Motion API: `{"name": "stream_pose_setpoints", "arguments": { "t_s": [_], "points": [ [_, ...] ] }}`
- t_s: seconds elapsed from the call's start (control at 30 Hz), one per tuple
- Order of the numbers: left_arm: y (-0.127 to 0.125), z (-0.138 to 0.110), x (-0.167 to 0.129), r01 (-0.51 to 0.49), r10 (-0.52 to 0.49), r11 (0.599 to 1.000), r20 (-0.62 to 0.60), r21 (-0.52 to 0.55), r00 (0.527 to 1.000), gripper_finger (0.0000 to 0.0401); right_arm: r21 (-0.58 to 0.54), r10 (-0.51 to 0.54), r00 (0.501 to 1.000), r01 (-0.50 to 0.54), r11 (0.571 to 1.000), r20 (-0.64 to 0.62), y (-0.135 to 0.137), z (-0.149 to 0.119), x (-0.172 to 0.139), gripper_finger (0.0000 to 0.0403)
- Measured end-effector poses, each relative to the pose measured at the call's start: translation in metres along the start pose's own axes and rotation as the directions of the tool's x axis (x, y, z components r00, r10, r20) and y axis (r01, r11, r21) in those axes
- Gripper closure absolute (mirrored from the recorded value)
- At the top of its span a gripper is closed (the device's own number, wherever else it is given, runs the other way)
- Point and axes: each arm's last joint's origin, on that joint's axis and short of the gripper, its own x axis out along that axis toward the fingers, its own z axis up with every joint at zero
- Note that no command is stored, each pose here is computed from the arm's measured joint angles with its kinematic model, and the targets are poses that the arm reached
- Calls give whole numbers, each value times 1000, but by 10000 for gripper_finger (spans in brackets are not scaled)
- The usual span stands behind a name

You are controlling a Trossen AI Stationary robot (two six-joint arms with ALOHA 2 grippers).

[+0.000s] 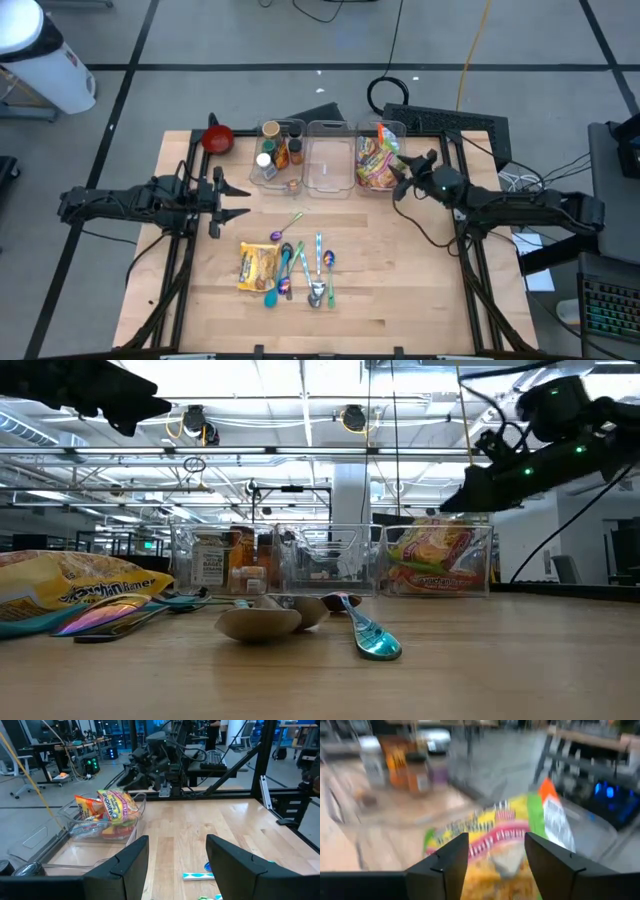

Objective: Pick & Place Food Item
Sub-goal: Put the green noodle pack into the right transparent bin, then put the yellow noodle pack into the right transparent bin

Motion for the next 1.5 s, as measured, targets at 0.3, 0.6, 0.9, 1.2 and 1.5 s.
{"name": "stream_pose_setpoints", "arguments": {
  "t_s": [0.3,0.6,0.9,1.2,1.5],
  "points": [
    [0,1,0,-1,1,1000,14,-1,1000,194,-17,-18,971,15,1000,-239,6,-1,23,259],
    [0,1,1,0,0,1000,9,0,1000,194,-35,-58,944,49,998,-324,4,-9,40,284],
    [0,2,1,1,0,999,18,-35,1000,194,-74,-19,980,4,997,-198,6,18,28,280],
    [-1,-4,11,-5,-5,978,-47,-208,999,194,-37,115,993,-115,993,-3,24,44,3,265],
    [-10,-22,36,133,-225,923,-225,-361,948,194,-84,237,958,-226,971,161,43,61,-13,267]
  ]
}}
